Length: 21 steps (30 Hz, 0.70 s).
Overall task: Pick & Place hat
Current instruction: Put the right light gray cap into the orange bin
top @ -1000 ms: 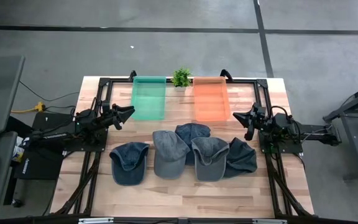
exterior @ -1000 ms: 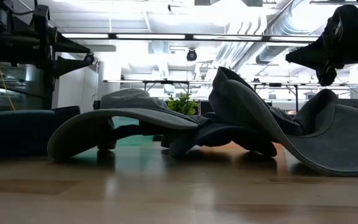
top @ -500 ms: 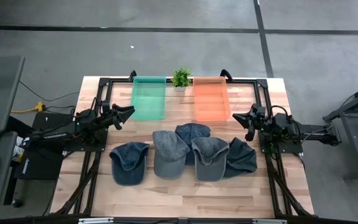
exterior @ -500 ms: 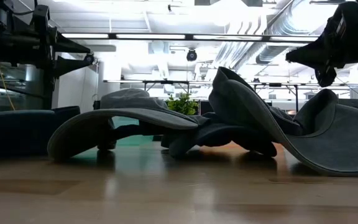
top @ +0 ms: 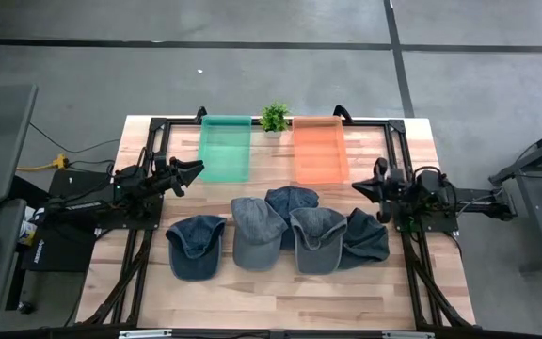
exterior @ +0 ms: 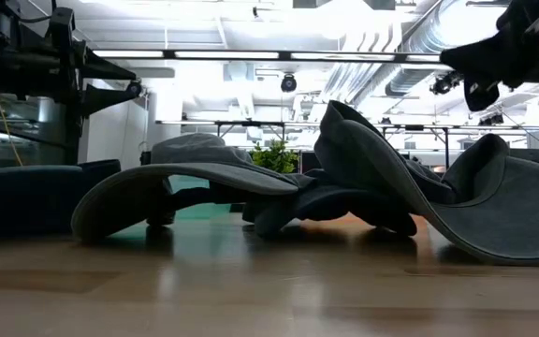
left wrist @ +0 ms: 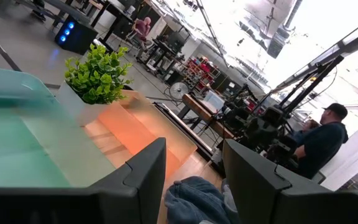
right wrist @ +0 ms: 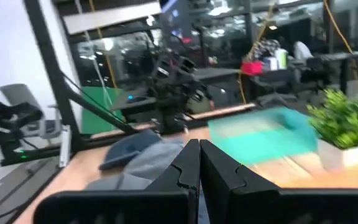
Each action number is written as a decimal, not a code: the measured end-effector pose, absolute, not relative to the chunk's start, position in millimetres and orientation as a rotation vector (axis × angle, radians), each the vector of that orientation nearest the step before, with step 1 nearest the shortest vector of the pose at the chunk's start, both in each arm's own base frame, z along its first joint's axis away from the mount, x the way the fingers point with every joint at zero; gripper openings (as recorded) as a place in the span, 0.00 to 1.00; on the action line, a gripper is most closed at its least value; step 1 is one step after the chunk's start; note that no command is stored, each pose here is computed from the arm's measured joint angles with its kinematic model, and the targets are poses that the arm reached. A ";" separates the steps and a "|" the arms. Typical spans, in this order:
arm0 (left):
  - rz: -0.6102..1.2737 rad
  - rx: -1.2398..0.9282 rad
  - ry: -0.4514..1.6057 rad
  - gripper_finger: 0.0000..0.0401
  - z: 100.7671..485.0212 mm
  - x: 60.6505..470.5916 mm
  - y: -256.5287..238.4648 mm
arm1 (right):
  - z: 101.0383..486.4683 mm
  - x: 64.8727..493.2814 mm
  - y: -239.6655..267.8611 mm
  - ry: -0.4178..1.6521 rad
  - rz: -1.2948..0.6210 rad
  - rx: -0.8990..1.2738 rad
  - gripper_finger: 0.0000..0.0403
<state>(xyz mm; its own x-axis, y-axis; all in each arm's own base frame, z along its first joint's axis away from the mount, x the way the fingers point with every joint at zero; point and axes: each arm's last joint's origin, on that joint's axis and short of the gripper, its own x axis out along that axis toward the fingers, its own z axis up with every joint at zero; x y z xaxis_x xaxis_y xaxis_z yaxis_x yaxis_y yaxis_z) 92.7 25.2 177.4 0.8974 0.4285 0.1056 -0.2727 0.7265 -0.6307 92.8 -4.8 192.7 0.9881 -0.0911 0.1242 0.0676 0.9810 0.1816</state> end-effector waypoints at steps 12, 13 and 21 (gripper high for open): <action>0.391 -0.651 -0.253 0.40 177.4 92.7 25.2 | 199.4 96.7 -2.8 -0.106 -0.015 0.108 0.13; 0.391 -0.652 -0.253 0.40 177.4 92.7 25.2 | 203.3 97.5 -2.6 -0.100 -0.008 0.109 0.15; 0.391 -0.651 -0.253 0.40 177.4 92.7 25.2 | 241.2 108.1 -2.3 0.143 0.003 0.058 0.28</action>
